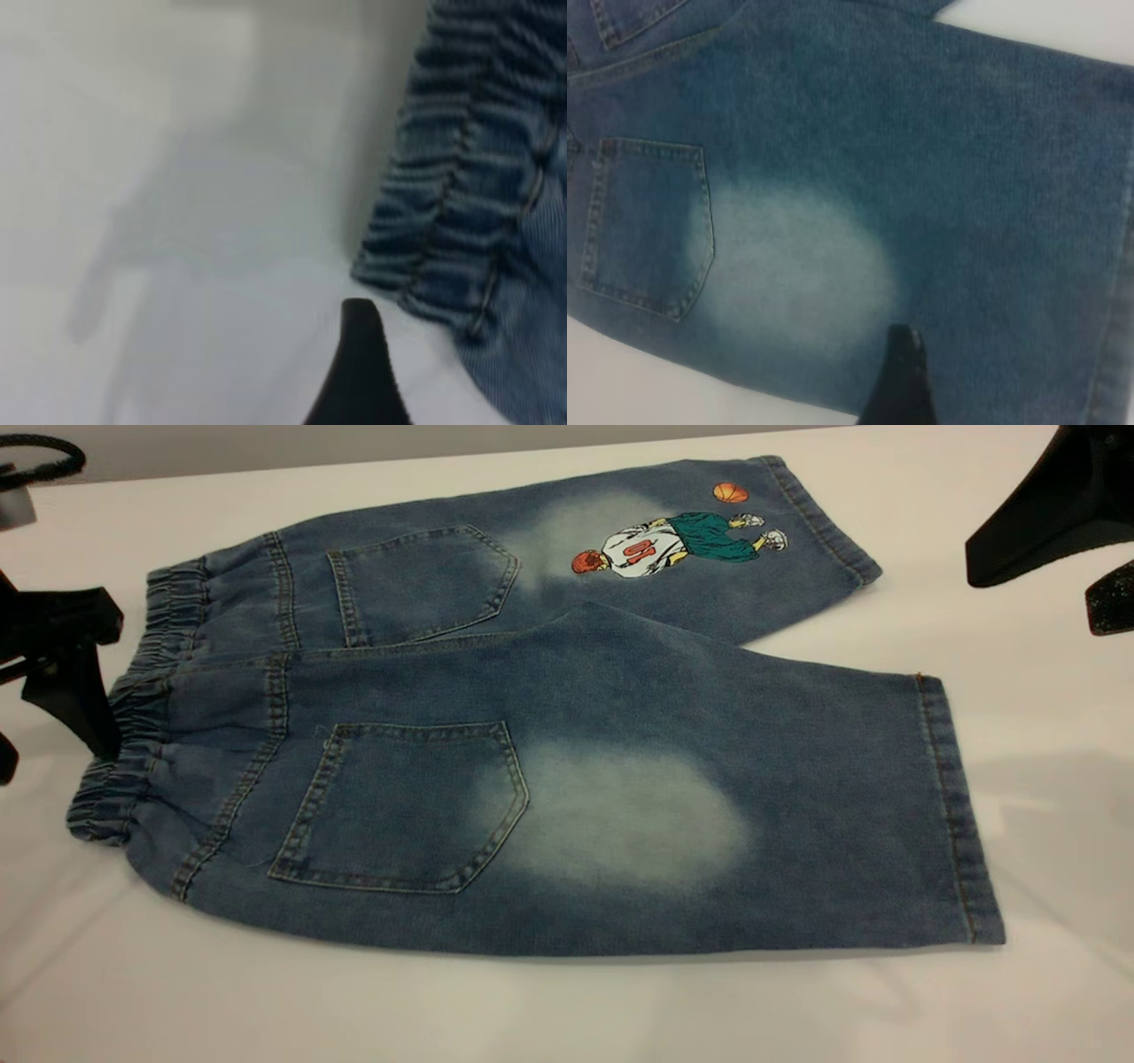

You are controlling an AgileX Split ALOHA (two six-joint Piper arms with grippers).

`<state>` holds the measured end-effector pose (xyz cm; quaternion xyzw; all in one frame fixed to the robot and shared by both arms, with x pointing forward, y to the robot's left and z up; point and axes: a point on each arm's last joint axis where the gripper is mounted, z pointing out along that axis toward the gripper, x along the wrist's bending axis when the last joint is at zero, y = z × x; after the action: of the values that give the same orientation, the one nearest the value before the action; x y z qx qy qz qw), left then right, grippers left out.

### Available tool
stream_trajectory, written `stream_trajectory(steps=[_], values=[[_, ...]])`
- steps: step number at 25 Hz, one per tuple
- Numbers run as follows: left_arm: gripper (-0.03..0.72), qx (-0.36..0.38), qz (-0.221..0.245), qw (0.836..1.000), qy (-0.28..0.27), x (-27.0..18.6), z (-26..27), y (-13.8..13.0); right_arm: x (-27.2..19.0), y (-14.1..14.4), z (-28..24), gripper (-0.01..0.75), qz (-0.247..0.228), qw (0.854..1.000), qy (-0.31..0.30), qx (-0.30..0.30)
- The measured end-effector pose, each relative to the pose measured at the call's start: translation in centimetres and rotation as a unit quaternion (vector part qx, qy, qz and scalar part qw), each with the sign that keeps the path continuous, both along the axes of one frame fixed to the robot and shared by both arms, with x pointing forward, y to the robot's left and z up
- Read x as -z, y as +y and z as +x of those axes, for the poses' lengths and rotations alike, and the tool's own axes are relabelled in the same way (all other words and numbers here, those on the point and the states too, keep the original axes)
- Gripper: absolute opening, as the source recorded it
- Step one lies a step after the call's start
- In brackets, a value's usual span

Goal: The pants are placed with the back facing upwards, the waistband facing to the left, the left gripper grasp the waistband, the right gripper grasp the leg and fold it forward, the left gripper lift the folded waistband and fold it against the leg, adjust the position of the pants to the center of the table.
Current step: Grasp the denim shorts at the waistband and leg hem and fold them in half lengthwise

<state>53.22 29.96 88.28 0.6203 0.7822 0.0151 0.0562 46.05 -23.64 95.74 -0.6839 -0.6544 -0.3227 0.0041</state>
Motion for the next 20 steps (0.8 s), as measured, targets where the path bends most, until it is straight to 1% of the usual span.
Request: stream_trajectory(steps=[2,5,7,12,15,20], values=[[0.497,-0.004,0.003,1.0,0.004,0.5,0.1,0.1,0.0,0.0,0.0,0.529,0.0,1.0,0.0,0.0],[0.489,-0.001,0.005,0.999,0.033,1.9,-0.2,0.1,0.0,0.0,0.0,0.529,-0.003,1.0,-0.003,-0.006],[0.487,0.003,0.008,0.999,0.042,2.5,-0.2,0.1,0.0,0.0,0.0,0.529,-0.004,1.0,-0.003,-0.011],[0.488,0.004,0.01,1.0,0.026,2.6,0.1,0.1,0.0,0.0,-0.1,0.529,-0.004,1.0,-0.003,-0.013],[0.488,-0.008,0.003,1.0,0.019,2.9,0.3,0.0,0.0,0.0,-0.1,0.529,-0.004,1.0,-0.003,-0.013],[0.488,0.0,-0.001,0.999,0.048,4.7,0.0,-0.1,0.0,0.0,-0.1,0.529,-0.005,1.0,-0.003,-0.014]])
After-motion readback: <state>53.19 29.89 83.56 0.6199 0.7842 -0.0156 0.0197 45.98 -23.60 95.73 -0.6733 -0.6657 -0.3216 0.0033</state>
